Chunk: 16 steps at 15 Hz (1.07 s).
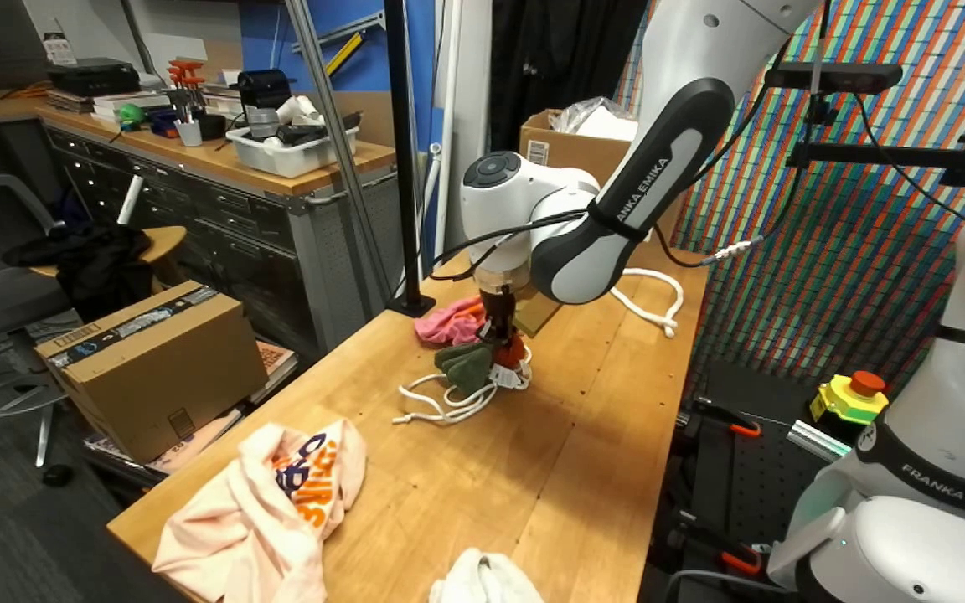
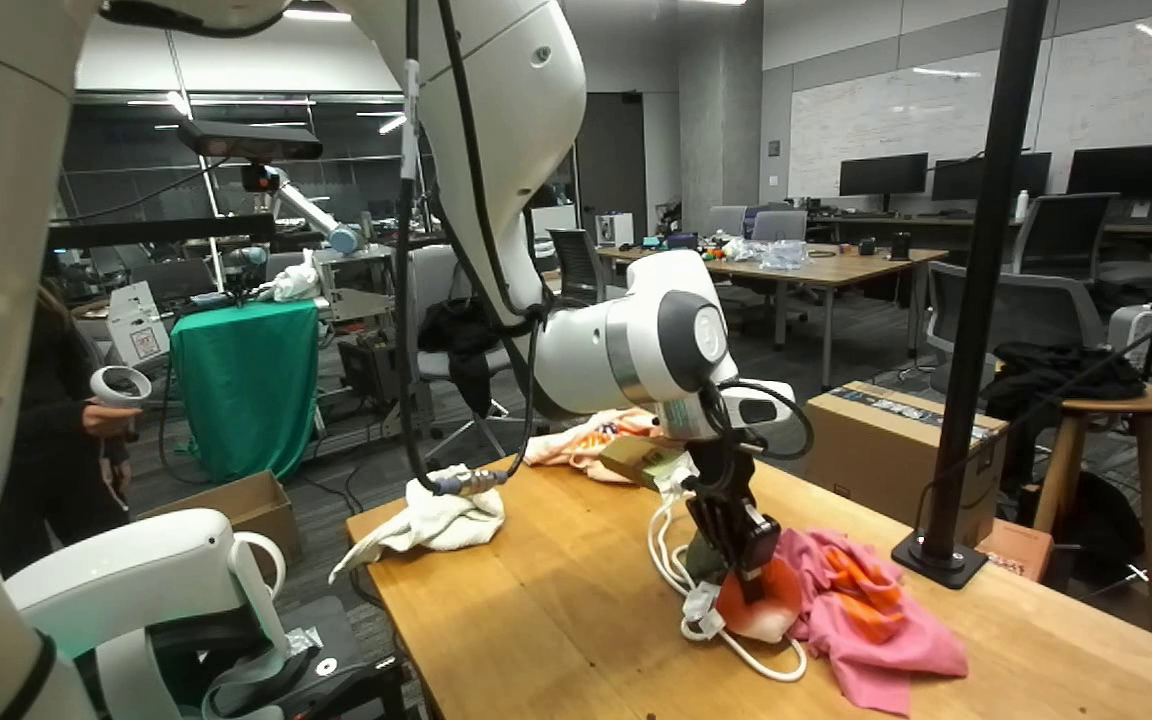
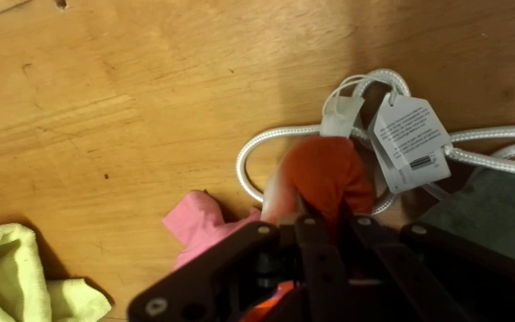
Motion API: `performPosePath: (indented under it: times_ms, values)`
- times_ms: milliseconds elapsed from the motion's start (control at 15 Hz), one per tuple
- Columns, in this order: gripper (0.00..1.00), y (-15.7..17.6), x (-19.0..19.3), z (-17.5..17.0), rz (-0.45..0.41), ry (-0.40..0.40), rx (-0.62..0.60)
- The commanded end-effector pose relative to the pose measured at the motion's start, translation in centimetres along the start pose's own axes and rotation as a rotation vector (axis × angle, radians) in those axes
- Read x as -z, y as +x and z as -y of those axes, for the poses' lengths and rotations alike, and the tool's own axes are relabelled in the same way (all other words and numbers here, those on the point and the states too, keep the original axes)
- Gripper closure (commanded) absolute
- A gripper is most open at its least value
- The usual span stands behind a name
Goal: Separate the things on the heap
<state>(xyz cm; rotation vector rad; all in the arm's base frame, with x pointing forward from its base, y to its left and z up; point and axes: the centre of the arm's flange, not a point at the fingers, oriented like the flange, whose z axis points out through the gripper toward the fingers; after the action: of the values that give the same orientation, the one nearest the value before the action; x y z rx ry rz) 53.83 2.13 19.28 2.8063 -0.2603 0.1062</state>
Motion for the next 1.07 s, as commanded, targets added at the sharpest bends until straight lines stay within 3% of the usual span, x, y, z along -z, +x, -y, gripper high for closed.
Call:
performPosePath:
  times_ms: [0, 467, 1000]
  values:
    - [0.95, -1.0, 2.8, -3.2, 0.028, -0.017, 0.014]
    - [0.95, -3.3, 5.4, -9.9, 0.06, -0.058, -0.023]
    - [0.95, -8.0, 3.6, -16.7, 0.17, -0.067, -0.085]
